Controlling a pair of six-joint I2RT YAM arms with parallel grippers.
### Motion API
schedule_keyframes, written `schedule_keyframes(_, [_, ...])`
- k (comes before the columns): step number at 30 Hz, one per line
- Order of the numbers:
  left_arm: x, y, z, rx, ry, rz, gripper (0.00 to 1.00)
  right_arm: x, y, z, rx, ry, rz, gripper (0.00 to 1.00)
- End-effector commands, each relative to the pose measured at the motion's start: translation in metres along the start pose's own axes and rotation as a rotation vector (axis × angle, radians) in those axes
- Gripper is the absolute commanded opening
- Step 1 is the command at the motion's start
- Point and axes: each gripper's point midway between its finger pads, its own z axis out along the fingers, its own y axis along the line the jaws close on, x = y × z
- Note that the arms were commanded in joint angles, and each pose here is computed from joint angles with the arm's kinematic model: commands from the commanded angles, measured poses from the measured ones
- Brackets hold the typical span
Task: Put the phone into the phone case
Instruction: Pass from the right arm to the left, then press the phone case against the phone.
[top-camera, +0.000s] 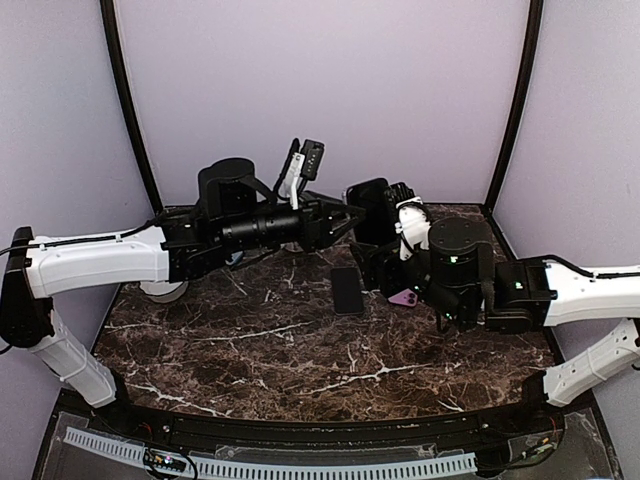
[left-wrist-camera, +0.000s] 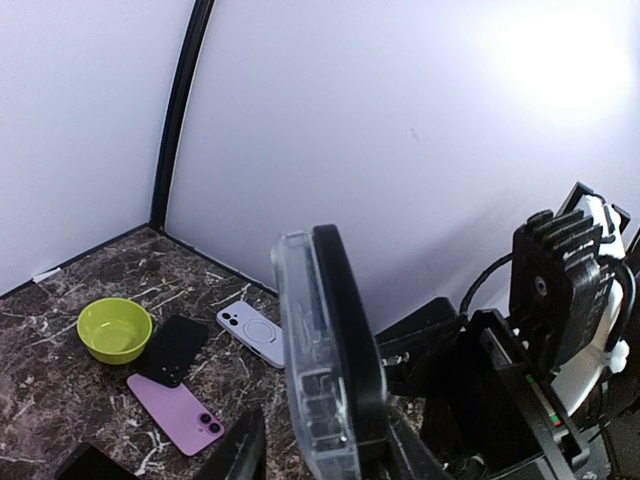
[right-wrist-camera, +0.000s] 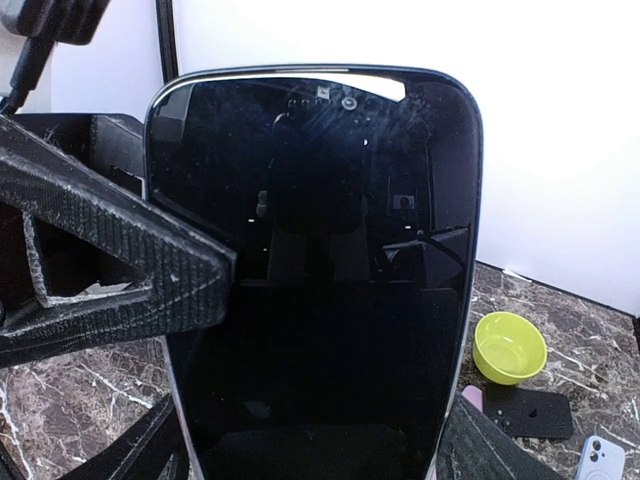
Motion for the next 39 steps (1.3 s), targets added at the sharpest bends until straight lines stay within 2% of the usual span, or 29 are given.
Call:
schedule_keyframes(1, [-0.019, -0.009, 0.001, 0.024, -0.054, 0.033, 0.32, -0.019, 0.002, -0.002, -0.004, -0.059, 0.050, 0.44])
schedule_keyframes(7, [-0.015, -0.009, 0.000, 0.024, -0.038, 0.046, 0.17, -0.017, 0.002, 0.001, 0.000, -0.050, 0.049, 0.44])
schedule_keyframes(12, [-0.014, -0.007, -0.003, 0.011, -0.037, 0.068, 0.02, -0.018, 0.002, 0.001, -0.006, -0.049, 0.053, 0.46])
schedule_keyframes(15, [-0.012, -0.008, -0.005, 0.017, -0.036, 0.081, 0.00, -0.018, 0.001, 0.000, -0.008, -0.047, 0.054, 0.50])
schedule_keyframes(17, [-0.013, -0.011, -0.008, 0.030, -0.043, 0.101, 0.00, -0.019, -0.001, -0.001, -0.012, -0.047, 0.058, 0.59])
schedule_keyframes(20, [-0.016, -0.019, -0.015, 0.060, -0.053, 0.134, 0.00, -0.019, 0.000, -0.004, -0.048, -0.035, 0.050, 0.81])
schedule_keyframes(21, [-0.015, -0.020, -0.017, 0.063, -0.054, 0.152, 0.00, -0.022, 0.002, -0.006, -0.083, -0.036, 0.056, 0.89])
schedule_keyframes(23, [-0.016, -0.023, -0.022, 0.070, -0.061, 0.187, 0.00, -0.018, 0.005, -0.009, -0.164, 0.002, 0.036, 0.98])
schedule_keyframes(27, [-0.016, -0.030, -0.034, 0.092, -0.069, 0.272, 0.00, -0.016, 0.017, -0.021, -0.388, 0.062, -0.024, 0.98])
schedule_keyframes(30, [-0.015, -0.048, -0.047, 0.181, -0.068, 0.339, 0.00, -0.012, 0.032, -0.036, -0.555, 0.104, -0.095, 0.99])
schedule_keyframes(34, [-0.012, -0.075, -0.064, 0.317, -0.071, 0.418, 0.00, -0.021, 0.050, -0.060, -0.770, 0.095, -0.163, 0.99])
schedule_keyframes(39, [-0.008, -0.088, -0.076, 0.394, -0.082, 0.469, 0.00, -0.035, 0.047, -0.072, -0.838, 0.075, -0.222, 0.93])
